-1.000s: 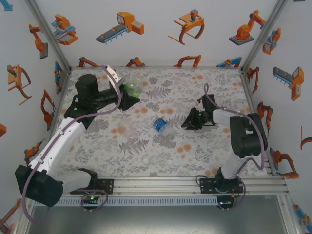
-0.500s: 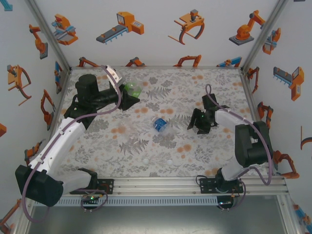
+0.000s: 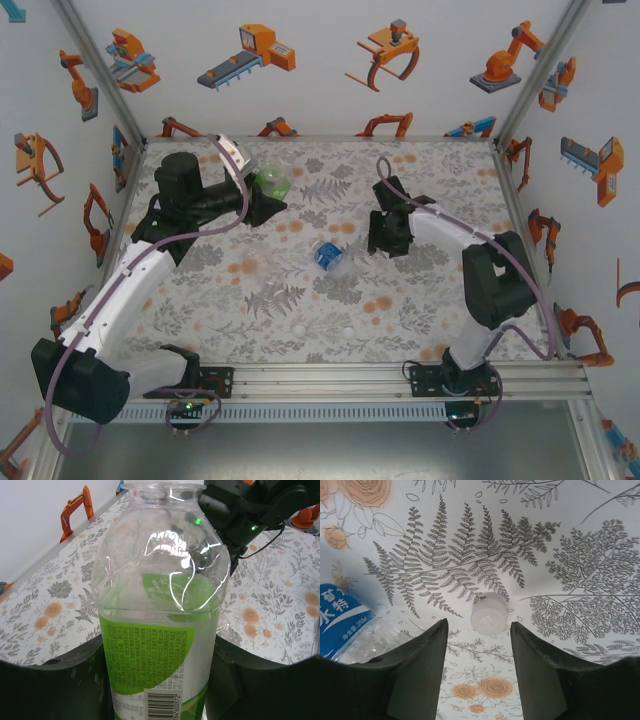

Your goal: Screw on the bottle caps

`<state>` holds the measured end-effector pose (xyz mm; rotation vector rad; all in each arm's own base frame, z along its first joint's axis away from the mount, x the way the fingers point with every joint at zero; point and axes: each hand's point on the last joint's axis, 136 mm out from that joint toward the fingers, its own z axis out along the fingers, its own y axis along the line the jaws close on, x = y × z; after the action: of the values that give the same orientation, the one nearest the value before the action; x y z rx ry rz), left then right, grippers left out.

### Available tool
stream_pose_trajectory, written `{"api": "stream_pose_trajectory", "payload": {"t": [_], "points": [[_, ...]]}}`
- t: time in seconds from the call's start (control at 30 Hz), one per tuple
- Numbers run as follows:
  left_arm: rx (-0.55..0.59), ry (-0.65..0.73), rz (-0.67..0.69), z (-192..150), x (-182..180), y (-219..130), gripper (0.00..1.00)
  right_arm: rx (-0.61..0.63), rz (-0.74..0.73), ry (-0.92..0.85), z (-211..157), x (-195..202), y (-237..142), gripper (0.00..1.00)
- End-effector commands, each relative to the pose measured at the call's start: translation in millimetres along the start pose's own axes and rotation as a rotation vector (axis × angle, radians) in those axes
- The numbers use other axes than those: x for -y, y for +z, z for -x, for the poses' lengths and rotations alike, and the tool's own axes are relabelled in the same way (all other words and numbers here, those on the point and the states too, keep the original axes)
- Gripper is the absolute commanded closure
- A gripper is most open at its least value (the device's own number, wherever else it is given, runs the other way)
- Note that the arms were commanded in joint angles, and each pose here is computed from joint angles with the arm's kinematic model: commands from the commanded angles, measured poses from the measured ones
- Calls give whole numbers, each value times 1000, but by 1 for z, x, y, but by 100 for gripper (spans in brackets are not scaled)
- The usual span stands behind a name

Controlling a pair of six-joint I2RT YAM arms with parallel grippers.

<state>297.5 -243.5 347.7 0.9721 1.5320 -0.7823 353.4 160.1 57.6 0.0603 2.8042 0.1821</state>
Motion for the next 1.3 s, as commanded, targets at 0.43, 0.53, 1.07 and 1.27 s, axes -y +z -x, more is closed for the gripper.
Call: {"api": "stream_pose_trajectory", "payload": {"t": [0.43,0.53,1.07,1.27], "points": [[4,23,-12,1,4,0,98,-75,-51,-22,-14,3,19,56],[1,22,-12,0,3,0,98,-82,-45,-18,-15,2,22,57],[-1,20,-16,0,4,1,98,-77,-46,-10,-14,2,24,62],[-5,28,-18,-2,3,3,99,-58,-34,-9,-12,1,14,68]]}}
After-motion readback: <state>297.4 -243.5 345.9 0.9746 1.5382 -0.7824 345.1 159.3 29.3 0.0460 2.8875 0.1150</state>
